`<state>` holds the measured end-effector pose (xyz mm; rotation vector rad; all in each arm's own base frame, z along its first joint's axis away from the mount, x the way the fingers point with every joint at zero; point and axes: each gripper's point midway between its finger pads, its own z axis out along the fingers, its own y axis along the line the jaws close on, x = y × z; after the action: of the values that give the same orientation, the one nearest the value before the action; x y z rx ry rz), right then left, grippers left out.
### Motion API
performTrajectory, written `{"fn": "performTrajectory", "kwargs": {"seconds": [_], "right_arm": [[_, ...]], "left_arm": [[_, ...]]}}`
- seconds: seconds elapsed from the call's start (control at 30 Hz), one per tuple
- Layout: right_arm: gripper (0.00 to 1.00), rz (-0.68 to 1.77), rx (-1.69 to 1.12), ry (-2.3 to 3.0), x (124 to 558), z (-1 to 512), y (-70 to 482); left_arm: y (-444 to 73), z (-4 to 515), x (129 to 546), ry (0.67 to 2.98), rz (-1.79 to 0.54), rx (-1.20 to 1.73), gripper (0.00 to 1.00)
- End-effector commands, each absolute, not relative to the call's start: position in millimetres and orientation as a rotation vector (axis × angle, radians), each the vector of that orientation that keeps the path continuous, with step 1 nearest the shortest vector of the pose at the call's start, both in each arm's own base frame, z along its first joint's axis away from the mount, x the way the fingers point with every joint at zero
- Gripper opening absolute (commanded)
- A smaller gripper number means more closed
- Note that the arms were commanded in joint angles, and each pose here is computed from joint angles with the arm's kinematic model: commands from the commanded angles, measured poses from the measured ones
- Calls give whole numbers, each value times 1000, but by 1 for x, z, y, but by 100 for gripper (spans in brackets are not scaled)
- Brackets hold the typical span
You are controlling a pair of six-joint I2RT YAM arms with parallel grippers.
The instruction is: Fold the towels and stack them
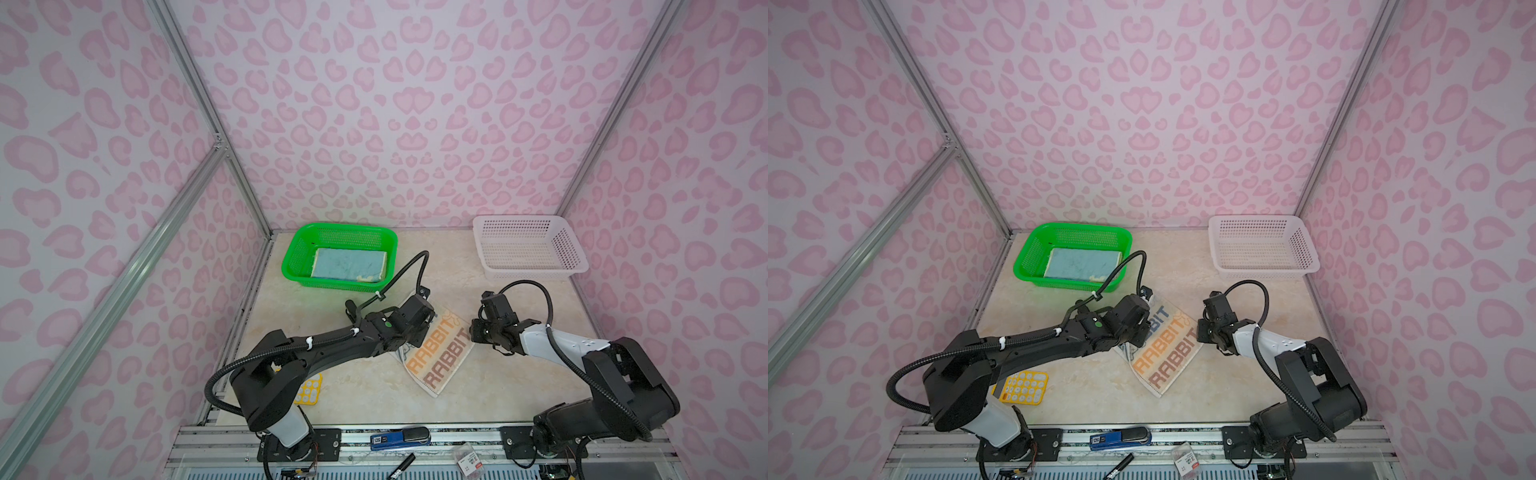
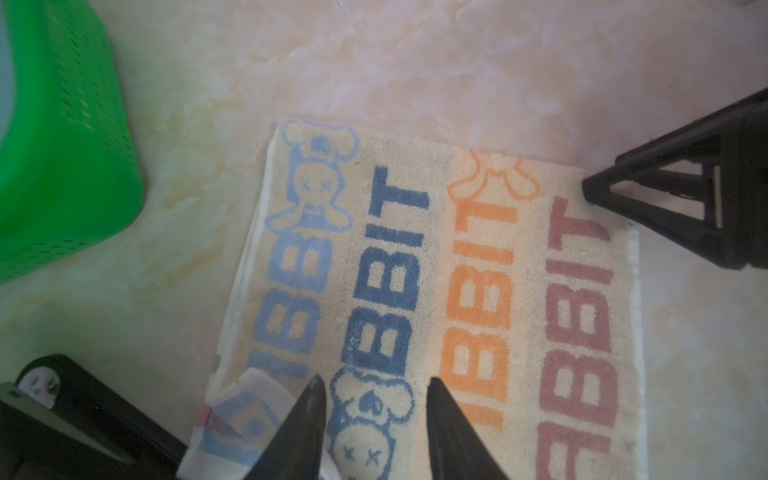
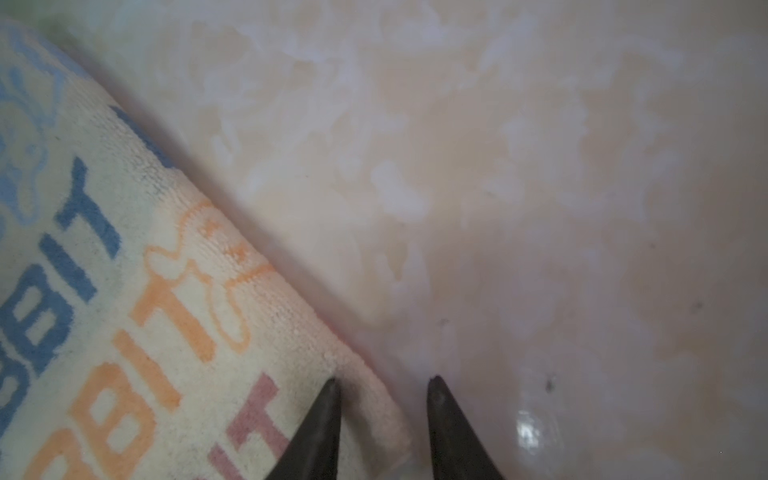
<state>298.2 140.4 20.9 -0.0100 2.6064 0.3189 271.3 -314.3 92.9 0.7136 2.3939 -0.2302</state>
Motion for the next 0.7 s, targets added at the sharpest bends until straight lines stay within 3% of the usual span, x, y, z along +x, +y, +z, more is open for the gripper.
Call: {"fn": "performTrajectory", "kwargs": {"seconds": [0.0,0.23,0.27,0.43,0.67], "right_arm": [[31,337,-8,2687,282,7,140],[13,327,-23,2669,288,11,140],[10,334,-26,2669,289,11,141],[1,350,-39,2673,293,10,145],[0,329,-45,2667,296,15,141]], "left_arm": [[-313,79,268,2466,-211,683,41],[-266,59,267,2527,55,582,37],[-261,59,267,2527,84,567,32],[-249,49,264,2555,144,534,29],[-224,38,258,2594,315,528,20]]}}
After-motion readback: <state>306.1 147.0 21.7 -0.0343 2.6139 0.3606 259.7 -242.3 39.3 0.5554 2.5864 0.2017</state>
